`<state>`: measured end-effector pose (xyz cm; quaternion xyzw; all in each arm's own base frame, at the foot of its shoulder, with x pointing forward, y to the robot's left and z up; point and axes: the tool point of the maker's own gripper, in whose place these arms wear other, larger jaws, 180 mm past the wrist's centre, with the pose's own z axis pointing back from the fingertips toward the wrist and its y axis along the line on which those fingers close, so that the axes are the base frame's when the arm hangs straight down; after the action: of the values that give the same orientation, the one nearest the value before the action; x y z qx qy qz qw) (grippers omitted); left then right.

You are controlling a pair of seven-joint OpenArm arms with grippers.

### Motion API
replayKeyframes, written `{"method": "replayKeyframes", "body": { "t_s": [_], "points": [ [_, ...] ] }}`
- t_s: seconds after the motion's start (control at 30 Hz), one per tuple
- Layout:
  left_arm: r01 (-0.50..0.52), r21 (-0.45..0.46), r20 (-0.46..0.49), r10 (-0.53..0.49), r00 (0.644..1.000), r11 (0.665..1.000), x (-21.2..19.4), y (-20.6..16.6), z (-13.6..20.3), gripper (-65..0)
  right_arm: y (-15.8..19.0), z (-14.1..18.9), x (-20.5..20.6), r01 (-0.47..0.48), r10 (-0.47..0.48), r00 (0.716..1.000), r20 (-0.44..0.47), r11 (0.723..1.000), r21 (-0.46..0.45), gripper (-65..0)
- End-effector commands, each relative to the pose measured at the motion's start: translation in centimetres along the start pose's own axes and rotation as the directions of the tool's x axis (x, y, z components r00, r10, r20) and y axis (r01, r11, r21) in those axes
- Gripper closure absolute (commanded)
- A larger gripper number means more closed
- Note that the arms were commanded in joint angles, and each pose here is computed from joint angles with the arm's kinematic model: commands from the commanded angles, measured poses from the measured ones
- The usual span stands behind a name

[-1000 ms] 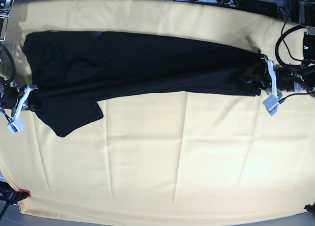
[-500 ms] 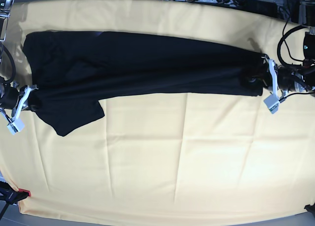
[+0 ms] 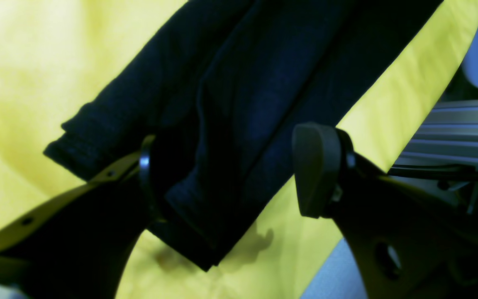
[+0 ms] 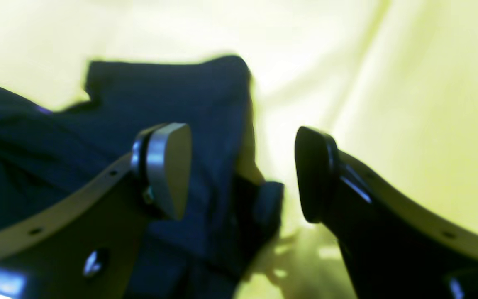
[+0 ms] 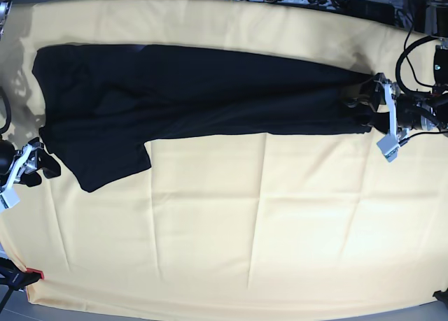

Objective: Fold the T-shirt properly
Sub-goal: 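Tuck the sleeve under with the right gripper and flatten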

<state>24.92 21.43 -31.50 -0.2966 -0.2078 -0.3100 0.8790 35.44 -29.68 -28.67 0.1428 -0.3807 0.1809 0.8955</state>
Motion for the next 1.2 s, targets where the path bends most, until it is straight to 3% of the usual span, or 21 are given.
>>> {"method": "replayKeyframes", "body": {
  "t_s": [0.0, 0.23, 0.37, 0.43, 0.53, 0.67, 0.83, 0.87, 0.93, 1.03, 1.07, 1.17],
  "points": [
    [0.021, 0.015, 0.016, -0.021, 1.0, 1.0, 0.9, 0.2, 1.0, -43.0, -0.4, 0.4, 1.7, -0.026, 0.028, 0.998, 0.055, 0.999, -0.024, -40.8],
    [0.021, 0.015, 0.016, -0.021, 1.0, 1.0, 0.9, 0.2, 1.0, -43.0, -0.2, -4.7, -0.9, 0.011, -0.004, 0.998, 0.062, 0.993, -0.114, -40.8],
    [0.021, 0.015, 0.016, -0.022, 1.0, 1.0, 0.9, 0.2, 1.0, -43.0, -2.2, -6.2, -2.8, 0.032, -0.022, 0.999, 0.041, 0.965, -0.26, -40.8],
    [0.021, 0.015, 0.016, -0.022, 1.0, 1.0, 0.9, 0.2, 1.0, -43.0, -2.4, -6.4, -3.2, 0.04, -0.033, 0.999, 0.029, 0.957, -0.289, -40.8],
    [0.021, 0.015, 0.016, -0.022, 1.0, 1.0, 0.9, 0.2, 1.0, -43.0, -1.5, -6.9, -3.4, 0.065, -0.059, 0.998, 0.03, 0.966, -0.249, -40.7],
    [0.021, 0.015, 0.016, -0.022, 1.0, 1.0, 0.9, 0.2, 1.0, -43.0, 1.6, -7.6, -2.7, 0.07, -0.065, 0.996, 0.061, 0.994, -0.083, -40.7],
    [0.022, 0.015, 0.016, -0.022, 1.0, 1.0, 0.9, 0.2, 1.0, -43.0, 2.0, -7.7, -1.4, 0.081, -0.073, 0.99, 0.12, 0.995, -0.062, -40.3],
    [0.022, 0.015, 0.016, -0.022, 1.0, 1.0, 0.9, 0.2, 1.0, -43.0, 2.0, -7.7, -1.1, 0.079, -0.071, 0.989, 0.127, 0.995, -0.06, -38.8],
    [0.022, 0.015, 0.022, -0.022, 1.0, 1.0, 1.0, 0.2, 1.0, -43.0, 1.9, -7.7, -0.5, 0.076, -0.066, 0.988, 0.137, 0.995, -0.062, -28.7],
    [0.022, 0.015, 0.038, -0.022, 0.999, 1.0, 1.3, 0.2, 1.0, -43.0, 1.5, -7.5, 0.6, 0.073, -0.06, 0.986, 0.155, 0.995, -0.073, -3.0],
    [0.022, 0.015, 0.048, -0.022, 0.999, 1.0, 1.5, 0.2, 1.0, -43.0, 1.3, -7.5, 0.9, 0.079, -0.065, 0.985, 0.162, 0.994, -0.08, 0.0],
    [0.022, 0.015, 0.05, -0.023, 0.998, 1.0, 1.5, 0.2, 1.0, -43.0, 1.3, -7.4, 1.9, 0.067, -0.052, 0.982, 0.18, 0.995, -0.074, 0.0]
  ]
}}
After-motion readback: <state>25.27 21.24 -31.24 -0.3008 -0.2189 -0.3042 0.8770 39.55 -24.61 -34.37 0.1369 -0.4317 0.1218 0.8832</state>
